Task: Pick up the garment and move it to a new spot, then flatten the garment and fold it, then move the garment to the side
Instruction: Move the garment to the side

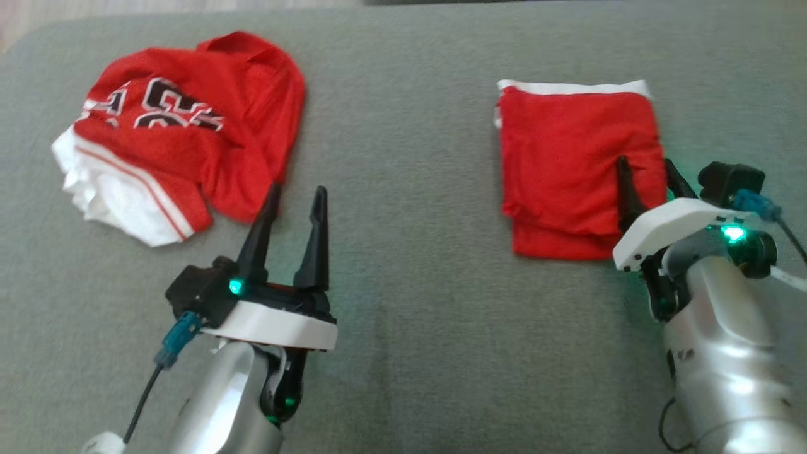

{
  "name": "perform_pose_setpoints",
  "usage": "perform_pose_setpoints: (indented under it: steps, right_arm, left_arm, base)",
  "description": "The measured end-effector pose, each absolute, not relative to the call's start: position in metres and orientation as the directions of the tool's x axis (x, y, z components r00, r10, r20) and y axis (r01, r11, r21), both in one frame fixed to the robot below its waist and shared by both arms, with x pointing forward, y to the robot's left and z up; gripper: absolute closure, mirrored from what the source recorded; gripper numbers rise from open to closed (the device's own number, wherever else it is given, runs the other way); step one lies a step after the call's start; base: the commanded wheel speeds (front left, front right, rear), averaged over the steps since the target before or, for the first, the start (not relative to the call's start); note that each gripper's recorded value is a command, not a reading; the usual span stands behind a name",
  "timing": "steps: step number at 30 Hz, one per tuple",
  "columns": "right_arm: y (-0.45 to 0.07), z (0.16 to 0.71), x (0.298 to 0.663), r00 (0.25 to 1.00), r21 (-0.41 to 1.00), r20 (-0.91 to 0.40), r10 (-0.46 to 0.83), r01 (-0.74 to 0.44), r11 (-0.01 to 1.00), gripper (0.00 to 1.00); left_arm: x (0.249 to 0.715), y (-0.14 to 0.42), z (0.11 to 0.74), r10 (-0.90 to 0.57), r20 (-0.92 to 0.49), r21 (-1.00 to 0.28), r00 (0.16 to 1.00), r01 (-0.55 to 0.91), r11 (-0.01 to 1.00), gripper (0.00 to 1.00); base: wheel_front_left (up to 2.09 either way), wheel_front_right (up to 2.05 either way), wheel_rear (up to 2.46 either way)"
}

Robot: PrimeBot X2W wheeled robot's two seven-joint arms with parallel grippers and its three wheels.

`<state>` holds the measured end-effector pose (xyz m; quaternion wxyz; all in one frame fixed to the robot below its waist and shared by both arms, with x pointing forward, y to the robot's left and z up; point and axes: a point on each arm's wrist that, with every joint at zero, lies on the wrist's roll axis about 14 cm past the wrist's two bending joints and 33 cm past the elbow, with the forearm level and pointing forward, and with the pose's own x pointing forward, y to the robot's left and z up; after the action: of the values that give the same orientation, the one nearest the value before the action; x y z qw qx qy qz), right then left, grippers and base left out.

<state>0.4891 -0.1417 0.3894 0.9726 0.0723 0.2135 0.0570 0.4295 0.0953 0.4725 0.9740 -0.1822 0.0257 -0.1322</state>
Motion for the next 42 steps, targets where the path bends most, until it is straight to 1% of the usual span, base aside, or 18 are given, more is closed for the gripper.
perform_pose_setpoints:
  steps: [4, 5, 6, 7, 8, 17, 25, 33, 38, 42]
  right_arm:
    - [-0.133, 0.368, 0.498, 0.859, 0.169, -0.489, 0.152, -0.078, 0.983, 0.00]
    - [-0.132, 0.367, 0.501, 0.857, 0.164, -0.492, 0.154, -0.082, 0.983, 0.00]
    - [-0.131, 0.368, 0.503, 0.856, 0.157, -0.493, 0.155, -0.088, 0.984, 0.25]
    - [-0.131, 0.369, 0.506, 0.858, 0.145, -0.490, 0.155, -0.096, 0.985, 0.92]
    - [-0.131, 0.370, 0.507, 0.861, 0.131, -0.484, 0.156, -0.105, 0.986, 1.00]
    - [-0.144, 0.387, 0.501, 0.891, -0.027, -0.424, 0.162, -0.191, 0.981, 1.00]
    - [-0.201, 0.401, 0.503, 0.889, -0.281, -0.443, 0.117, -0.261, 0.924, 1.00]
    - [-0.291, 0.399, 0.501, 0.853, -0.471, -0.521, -0.029, -0.259, 0.844, 1.00]
    - [-0.334, 0.408, 0.510, 0.844, -0.522, -0.523, -0.115, -0.210, 0.827, 1.00]
    - [-0.347, 0.413, 0.520, 0.845, -0.540, -0.515, -0.144, -0.189, 0.820, 1.00]
  left_arm:
    - [0.430, 0.106, 0.468, -0.239, -0.015, -0.362, 0.971, 0.217, 0.906, 0.00]
    - [0.430, 0.108, 0.468, -0.234, -0.017, -0.361, 0.972, 0.212, 0.908, 0.00]
    - [0.430, 0.110, 0.468, -0.231, -0.018, -0.360, 0.973, 0.209, 0.909, 0.00]
    - [0.429, 0.110, 0.467, -0.228, -0.019, -0.360, 0.973, 0.206, 0.910, 0.00]
    - [0.429, 0.111, 0.468, -0.227, -0.018, -0.360, 0.974, 0.206, 0.910, 0.00]
    - [0.431, 0.101, 0.478, -0.252, 0.012, -0.362, 0.968, 0.239, 0.901, 0.00]
    - [0.435, 0.092, 0.485, -0.271, 0.033, -0.367, 0.962, 0.264, 0.892, 0.00]
    - [0.439, 0.094, 0.476, -0.264, 0.016, -0.375, 0.964, 0.251, 0.892, 0.00]
    - [0.443, 0.098, 0.469, -0.257, 0.001, -0.375, 0.966, 0.239, 0.896, 0.00]
    - [0.448, 0.101, 0.467, -0.251, -0.002, -0.373, 0.968, 0.232, 0.898, 0.00]
  base:
    - [0.00, 0.00, 0.00]
    - [0.00, 0.00, 0.00]
    - [0.00, 0.00, 0.00]
    - [0.00, 0.00, 0.00]
    - [0.00, 0.00, 0.00]
    - [0.00, 0.00, 0.00]
    - [0.00, 0.00, 0.00]
    - [0.00, 0.00, 0.00]
    - [0.00, 0.00, 0.00]
    - [0.00, 0.00, 0.00]
